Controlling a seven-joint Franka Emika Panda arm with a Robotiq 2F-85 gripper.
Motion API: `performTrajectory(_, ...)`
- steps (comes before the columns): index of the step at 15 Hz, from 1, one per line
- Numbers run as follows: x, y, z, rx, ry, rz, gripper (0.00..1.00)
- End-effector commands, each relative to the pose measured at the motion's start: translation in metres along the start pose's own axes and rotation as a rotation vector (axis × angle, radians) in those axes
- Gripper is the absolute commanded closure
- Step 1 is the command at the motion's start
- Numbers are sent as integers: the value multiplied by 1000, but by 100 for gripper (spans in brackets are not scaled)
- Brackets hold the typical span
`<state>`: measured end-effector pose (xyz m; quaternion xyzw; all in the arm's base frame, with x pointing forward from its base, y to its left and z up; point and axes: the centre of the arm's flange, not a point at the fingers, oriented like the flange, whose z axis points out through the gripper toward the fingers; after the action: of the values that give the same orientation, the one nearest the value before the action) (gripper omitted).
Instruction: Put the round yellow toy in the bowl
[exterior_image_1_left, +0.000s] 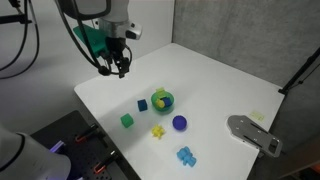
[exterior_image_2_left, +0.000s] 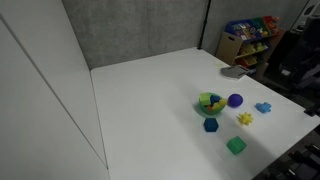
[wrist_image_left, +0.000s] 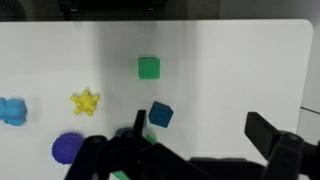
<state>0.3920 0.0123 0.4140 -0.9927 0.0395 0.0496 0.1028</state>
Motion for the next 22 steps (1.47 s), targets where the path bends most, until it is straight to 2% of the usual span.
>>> performTrajectory(1,29,-11,-4,-16,8,21,0)
performTrajectory(6,85,-20,3,-62,62,79,0)
performTrajectory(10,124,-7,31,-133,80,149,0)
performTrajectory(12,134,6,54,-191,82,163,0)
performTrajectory(16,139,41,99,-307,62,111,0)
performTrajectory(22,154,80,149,-407,59,51,0)
